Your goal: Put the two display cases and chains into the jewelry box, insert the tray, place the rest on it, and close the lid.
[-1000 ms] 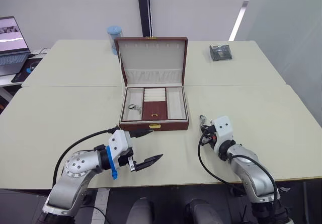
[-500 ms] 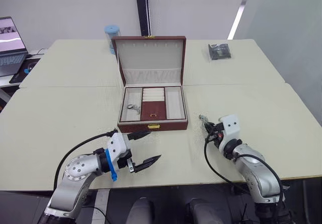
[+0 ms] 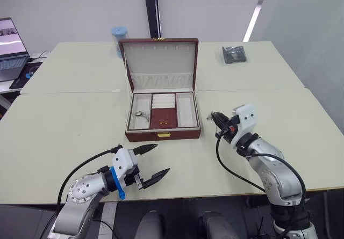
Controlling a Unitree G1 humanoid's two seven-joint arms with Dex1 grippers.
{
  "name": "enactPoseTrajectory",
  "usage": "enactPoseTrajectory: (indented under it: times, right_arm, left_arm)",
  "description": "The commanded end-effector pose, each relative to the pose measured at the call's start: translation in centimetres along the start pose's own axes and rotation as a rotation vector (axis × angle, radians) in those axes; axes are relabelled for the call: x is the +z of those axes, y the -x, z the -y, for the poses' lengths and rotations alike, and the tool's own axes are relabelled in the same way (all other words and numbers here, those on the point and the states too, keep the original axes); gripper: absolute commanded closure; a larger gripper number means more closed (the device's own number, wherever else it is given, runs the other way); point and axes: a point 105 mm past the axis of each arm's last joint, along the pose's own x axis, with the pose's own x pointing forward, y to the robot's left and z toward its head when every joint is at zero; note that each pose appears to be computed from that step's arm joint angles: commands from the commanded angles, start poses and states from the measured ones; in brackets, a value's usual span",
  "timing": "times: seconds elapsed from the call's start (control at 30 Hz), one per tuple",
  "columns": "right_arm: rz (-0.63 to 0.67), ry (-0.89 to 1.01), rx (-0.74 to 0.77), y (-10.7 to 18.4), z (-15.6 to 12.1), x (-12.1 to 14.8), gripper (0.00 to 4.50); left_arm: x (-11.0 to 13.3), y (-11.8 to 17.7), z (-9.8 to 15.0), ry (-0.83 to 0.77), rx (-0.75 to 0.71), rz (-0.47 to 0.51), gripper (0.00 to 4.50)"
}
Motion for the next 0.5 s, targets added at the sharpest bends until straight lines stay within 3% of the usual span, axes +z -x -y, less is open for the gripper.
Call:
enactPoseTrajectory:
  times: [0.03,0.5]
  right_arm:
    - [0.075,0.014,0.029,-0.3,-0.6,2.4,4.49]
    - [0.123,-0.047,0.101,-4.6,-2.2,5.7,4.49]
  left_arm:
    - [0.6,0.5,-0.7,-0.026,0.068,0.025,0.0]
    - [0.5,2.0,-1.0,0.011,0.259,0.038,0.0]
